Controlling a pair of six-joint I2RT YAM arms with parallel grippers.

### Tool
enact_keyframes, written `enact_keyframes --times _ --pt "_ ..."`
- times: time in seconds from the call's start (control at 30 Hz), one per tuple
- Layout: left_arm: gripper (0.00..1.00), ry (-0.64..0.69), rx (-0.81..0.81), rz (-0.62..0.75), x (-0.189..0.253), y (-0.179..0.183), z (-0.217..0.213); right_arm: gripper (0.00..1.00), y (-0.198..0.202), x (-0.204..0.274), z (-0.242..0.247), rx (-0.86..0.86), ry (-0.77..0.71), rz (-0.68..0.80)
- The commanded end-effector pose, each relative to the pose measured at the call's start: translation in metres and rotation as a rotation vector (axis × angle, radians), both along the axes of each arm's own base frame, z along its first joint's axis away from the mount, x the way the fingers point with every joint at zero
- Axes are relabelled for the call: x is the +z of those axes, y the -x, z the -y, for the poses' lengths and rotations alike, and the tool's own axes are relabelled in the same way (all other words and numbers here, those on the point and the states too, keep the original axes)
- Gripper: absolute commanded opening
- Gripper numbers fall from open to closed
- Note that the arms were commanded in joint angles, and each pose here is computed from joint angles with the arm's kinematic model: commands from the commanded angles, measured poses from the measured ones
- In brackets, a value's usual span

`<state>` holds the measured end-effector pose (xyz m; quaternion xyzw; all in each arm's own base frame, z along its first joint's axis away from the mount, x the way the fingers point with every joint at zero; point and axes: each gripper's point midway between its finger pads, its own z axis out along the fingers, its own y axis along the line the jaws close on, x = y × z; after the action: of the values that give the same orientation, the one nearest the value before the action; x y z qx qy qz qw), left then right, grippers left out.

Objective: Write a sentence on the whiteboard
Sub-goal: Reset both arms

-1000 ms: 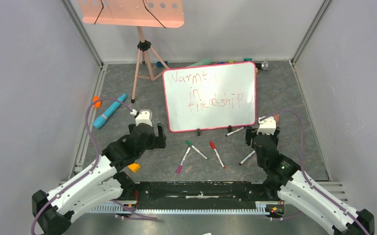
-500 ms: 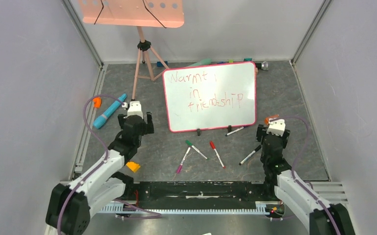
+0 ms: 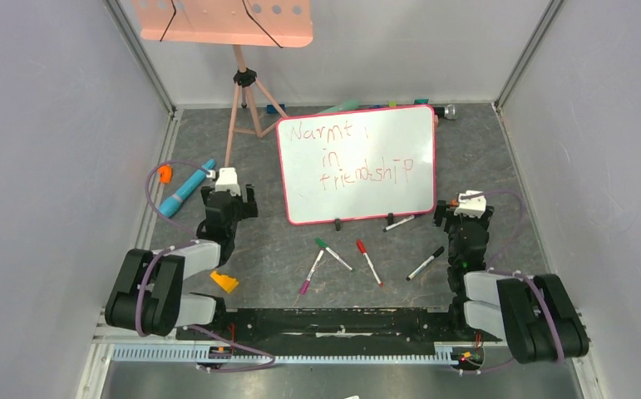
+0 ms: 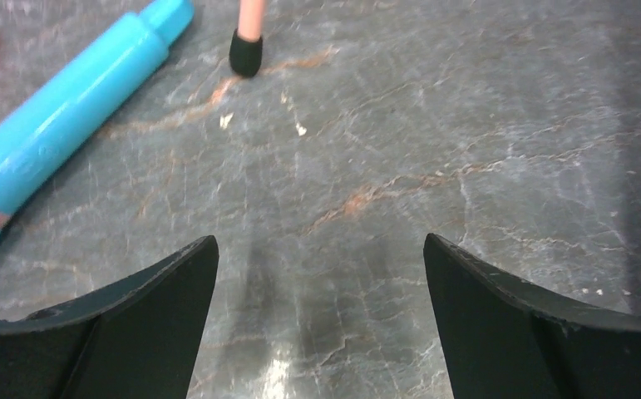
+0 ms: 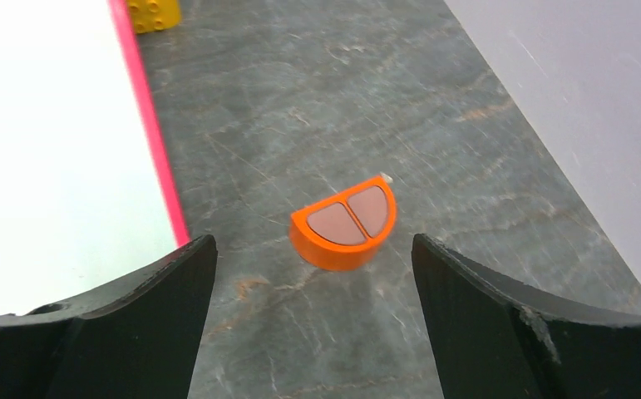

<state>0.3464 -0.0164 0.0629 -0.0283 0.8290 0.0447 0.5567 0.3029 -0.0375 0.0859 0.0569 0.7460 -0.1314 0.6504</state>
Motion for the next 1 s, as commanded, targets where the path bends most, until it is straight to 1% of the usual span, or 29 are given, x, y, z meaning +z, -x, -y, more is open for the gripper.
enact_keyframes --times 0.0,0.07,0.1,0.13,0.17,0.23,0.3,0.7,0.97 --pt "0.99 -0.073 -0.096 0.221 0.044 -0.024 0.007 0.88 0.007 0.002 -0.013 0.119 0.057 0.066" --pt "0.98 -0.067 -0.104 0.255 0.037 -0.024 0.005 0.89 0.011 -0.002 -0.017 0.149 0.058 0.075" --pt "0.97 -0.051 -0.097 0.244 0.034 -0.027 0.002 0.97 0.011 0.006 -0.018 0.160 0.064 0.116" --pt "0.97 -0.040 -0.085 0.227 0.031 -0.030 -0.002 0.98 0.010 0.006 -0.019 0.163 0.067 0.111" --pt "0.98 -0.027 -0.057 0.217 0.029 -0.033 -0.006 0.98 0.007 -0.002 -0.016 0.148 0.062 0.071" --pt "1.00 -0.024 0.009 0.235 0.028 -0.032 -0.019 0.98 0.005 -0.003 -0.014 0.129 0.055 0.067" --pt "1.00 -0.026 0.007 0.215 0.025 -0.032 -0.018 0.98 0.003 -0.004 -0.014 0.129 0.056 0.056" --pt "1.00 -0.029 0.019 0.240 0.028 -0.029 -0.018 0.98 0.003 -0.002 -0.015 0.138 0.065 0.064" --pt "1.00 -0.029 0.014 0.230 0.028 -0.031 -0.017 0.98 0.004 -0.003 -0.015 0.139 0.065 0.062"
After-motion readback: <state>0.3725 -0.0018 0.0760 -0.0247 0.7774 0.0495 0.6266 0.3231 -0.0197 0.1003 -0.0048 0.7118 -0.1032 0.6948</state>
